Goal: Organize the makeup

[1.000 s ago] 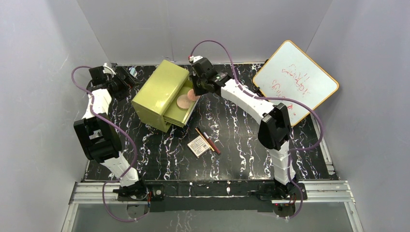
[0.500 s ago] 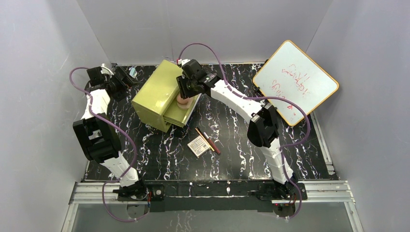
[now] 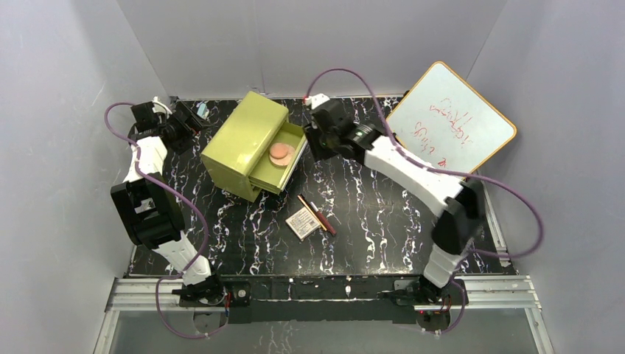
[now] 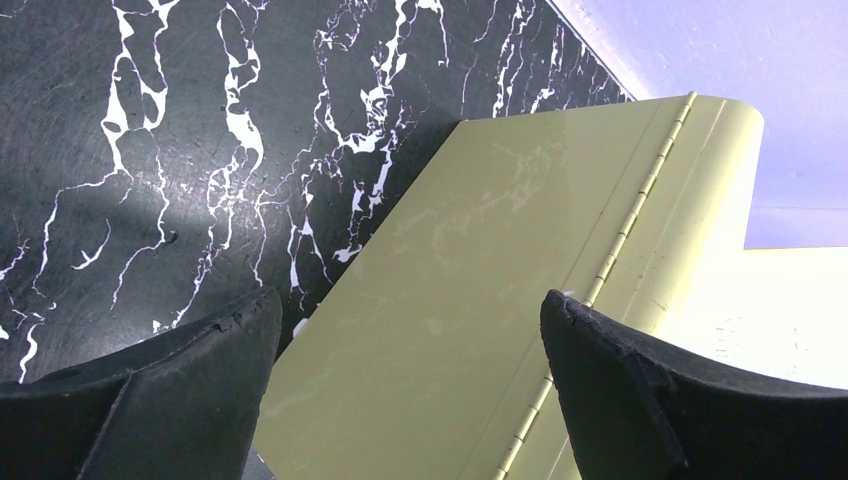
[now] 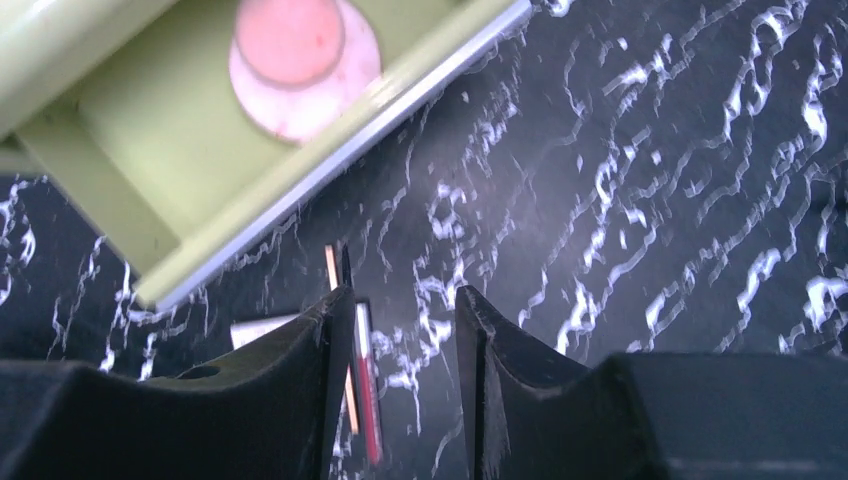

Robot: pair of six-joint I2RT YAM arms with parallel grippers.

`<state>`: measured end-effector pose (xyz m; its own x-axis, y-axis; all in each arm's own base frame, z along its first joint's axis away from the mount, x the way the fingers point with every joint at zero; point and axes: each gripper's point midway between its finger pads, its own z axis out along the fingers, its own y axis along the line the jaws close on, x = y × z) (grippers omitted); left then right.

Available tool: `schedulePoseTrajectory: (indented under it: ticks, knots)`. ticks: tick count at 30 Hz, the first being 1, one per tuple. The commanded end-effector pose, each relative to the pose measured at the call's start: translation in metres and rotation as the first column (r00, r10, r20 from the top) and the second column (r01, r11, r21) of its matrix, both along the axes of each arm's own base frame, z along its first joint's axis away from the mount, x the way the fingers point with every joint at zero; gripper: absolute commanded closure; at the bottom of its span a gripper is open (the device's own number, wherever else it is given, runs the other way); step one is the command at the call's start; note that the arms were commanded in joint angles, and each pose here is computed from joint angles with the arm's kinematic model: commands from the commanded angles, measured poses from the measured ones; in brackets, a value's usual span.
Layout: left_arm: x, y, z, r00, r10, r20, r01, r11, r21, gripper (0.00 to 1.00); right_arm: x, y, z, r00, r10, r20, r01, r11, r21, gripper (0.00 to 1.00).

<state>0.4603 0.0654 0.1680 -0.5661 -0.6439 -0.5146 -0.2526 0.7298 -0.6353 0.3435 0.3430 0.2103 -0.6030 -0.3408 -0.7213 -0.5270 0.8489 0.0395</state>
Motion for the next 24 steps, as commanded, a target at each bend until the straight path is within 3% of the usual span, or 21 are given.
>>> schedulePoseTrajectory:
  ticks: [1, 5, 11, 16, 24]
  knots:
    - [-0.007, -0.002, 0.018, 0.999, -0.008, 0.038, 0.008, 1.0, 0.0, 0.01, -0.041, -0.024, -0.001, 1.0, -0.009, 0.001, 0.009, 1.0, 0.025, 0.5]
    - [-0.007, -0.002, 0.021, 0.999, -0.008, 0.043, 0.008, 1.0, 0.002, 0.01, -0.086, -0.027, -0.043, 0.993, 0.044, -0.112, -0.044, 0.999, 0.001, 0.46]
    - [-0.008, -0.002, 0.021, 0.999, -0.009, 0.044, 0.009, 1.0, 0.001, 0.01, -0.111, -0.001, -0.065, 0.976, 0.14, -0.168, -0.136, 0.99, 0.033, 0.18]
    - [-0.008, -0.002, 0.022, 0.999, -0.009, 0.045, 0.008, 1.0, 0.005, 0.01, -0.125, 0.029, -0.088, 0.956, 0.22, -0.194, -0.222, 0.975, 0.008, 0.02]
    - [-0.009, 0.001, 0.024, 0.999, -0.006, 0.05, 0.006, 1.0, -0.003, 0.01, -0.152, 0.052, -0.124, 0.924, 0.293, -0.247, -0.312, 0.949, -0.042, 0.01]
